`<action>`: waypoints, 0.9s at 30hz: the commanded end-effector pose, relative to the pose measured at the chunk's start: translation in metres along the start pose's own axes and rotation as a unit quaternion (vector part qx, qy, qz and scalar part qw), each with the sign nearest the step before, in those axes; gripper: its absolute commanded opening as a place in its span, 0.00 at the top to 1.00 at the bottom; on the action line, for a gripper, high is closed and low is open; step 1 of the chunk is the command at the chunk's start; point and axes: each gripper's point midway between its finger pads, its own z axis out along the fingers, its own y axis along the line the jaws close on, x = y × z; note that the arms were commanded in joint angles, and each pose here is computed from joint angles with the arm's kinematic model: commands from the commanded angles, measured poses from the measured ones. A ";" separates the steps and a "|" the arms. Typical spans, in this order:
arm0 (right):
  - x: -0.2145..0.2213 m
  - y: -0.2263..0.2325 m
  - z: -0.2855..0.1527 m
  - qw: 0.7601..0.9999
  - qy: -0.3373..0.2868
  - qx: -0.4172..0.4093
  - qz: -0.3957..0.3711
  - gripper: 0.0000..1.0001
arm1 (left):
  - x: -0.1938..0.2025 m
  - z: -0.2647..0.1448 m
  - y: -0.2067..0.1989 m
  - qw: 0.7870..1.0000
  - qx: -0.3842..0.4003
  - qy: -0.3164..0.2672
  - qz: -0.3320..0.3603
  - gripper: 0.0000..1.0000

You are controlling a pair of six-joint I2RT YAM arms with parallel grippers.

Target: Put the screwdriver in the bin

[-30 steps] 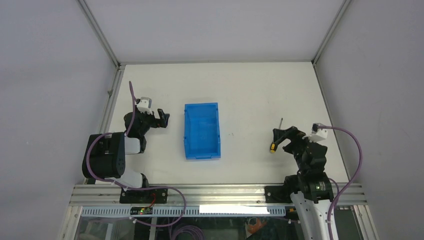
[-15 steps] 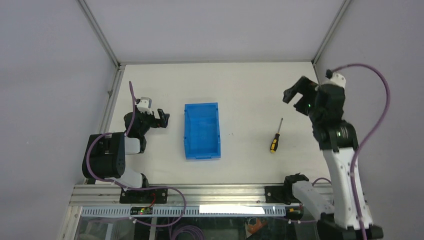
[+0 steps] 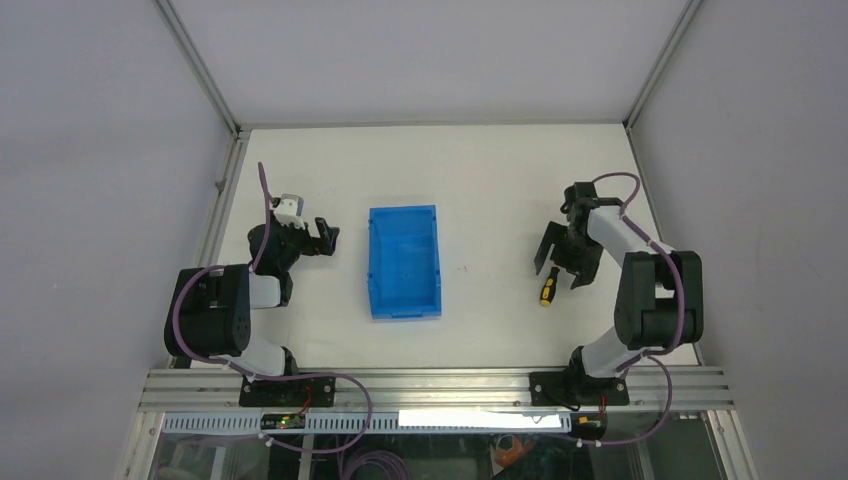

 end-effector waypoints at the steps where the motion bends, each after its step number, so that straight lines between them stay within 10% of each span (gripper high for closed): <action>1: -0.002 0.015 0.024 0.999 0.008 -0.039 0.001 0.20 | -0.021 0.004 -0.003 0.999 0.006 -0.034 0.014 0.01; 6: 0.005 0.009 0.042 0.999 0.028 -0.021 -0.005 0.47 | -0.021 0.004 -0.003 0.999 0.006 -0.034 0.014 0.01; 11: -0.009 0.010 0.022 1.000 0.014 -0.016 -0.022 1.00 | -0.021 0.004 -0.003 0.999 0.007 -0.034 0.014 0.01; 27: -0.025 0.022 -0.167 0.995 -0.045 -0.051 -0.074 1.00 | -0.021 0.004 -0.003 0.999 0.006 -0.035 0.014 0.01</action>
